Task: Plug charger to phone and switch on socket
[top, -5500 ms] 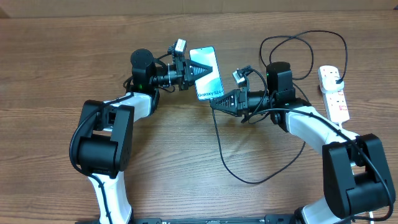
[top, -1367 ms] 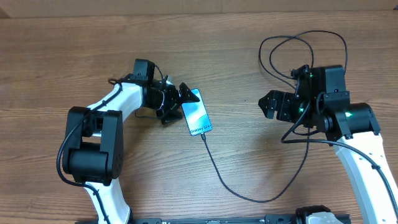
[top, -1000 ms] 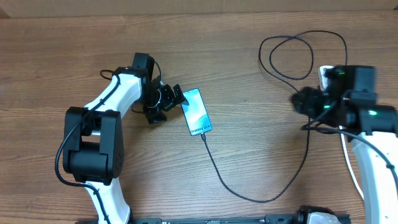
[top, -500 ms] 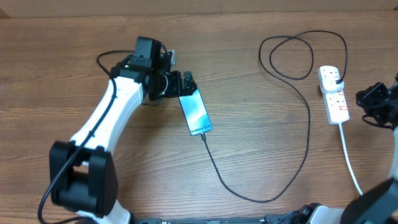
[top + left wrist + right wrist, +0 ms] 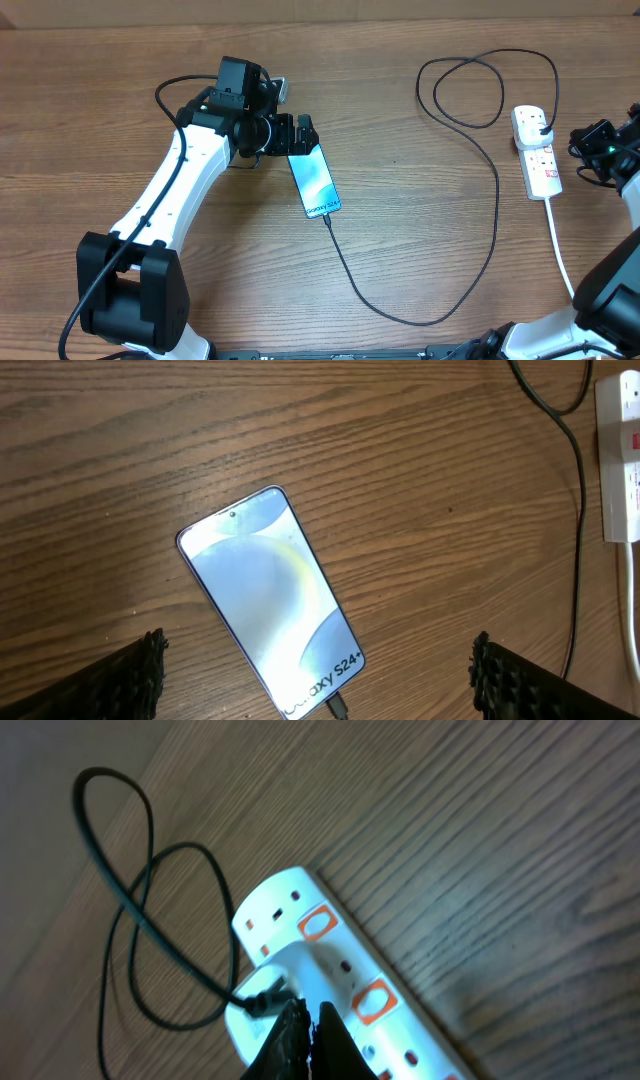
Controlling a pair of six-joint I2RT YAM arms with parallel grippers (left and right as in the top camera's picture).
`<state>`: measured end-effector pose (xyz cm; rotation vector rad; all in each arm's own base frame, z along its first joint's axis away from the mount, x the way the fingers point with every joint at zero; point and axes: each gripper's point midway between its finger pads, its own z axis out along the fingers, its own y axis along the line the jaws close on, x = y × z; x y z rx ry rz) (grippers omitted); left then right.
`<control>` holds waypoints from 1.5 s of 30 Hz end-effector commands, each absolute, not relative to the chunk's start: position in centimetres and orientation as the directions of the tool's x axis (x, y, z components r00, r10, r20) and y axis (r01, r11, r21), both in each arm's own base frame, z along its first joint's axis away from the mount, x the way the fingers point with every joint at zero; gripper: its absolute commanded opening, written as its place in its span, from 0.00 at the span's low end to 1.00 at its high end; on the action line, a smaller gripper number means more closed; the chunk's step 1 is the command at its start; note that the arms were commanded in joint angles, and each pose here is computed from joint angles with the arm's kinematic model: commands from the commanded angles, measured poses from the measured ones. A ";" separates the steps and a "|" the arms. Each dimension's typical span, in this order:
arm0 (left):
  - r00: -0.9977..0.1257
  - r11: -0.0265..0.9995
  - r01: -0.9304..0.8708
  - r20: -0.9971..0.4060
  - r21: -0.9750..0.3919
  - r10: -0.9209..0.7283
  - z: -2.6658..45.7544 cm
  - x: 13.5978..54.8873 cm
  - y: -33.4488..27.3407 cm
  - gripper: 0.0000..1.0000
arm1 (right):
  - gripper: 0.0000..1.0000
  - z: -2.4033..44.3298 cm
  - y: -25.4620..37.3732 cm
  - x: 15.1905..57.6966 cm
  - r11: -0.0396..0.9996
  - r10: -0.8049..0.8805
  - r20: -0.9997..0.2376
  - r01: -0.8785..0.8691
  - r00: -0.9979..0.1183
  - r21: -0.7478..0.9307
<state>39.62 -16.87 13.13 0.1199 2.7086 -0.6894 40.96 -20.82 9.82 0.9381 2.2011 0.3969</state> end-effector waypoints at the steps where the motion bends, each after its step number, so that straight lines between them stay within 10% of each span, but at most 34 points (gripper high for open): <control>1: -0.927 0.882 0.185 -0.374 -0.434 0.010 13.6 40.1 -16.6 1.00 | 0.04 10.0 -22.0 41.8 0.699 0.715 -0.517 0.516 -0.471 0.495; 45: -0.929 0.879 0.166 -0.369 -0.446 -0.012 13.7 40.2 -16.8 1.00 | 0.04 3.7 -19.7 42.5 0.742 0.670 -0.451 0.527 -0.589 0.414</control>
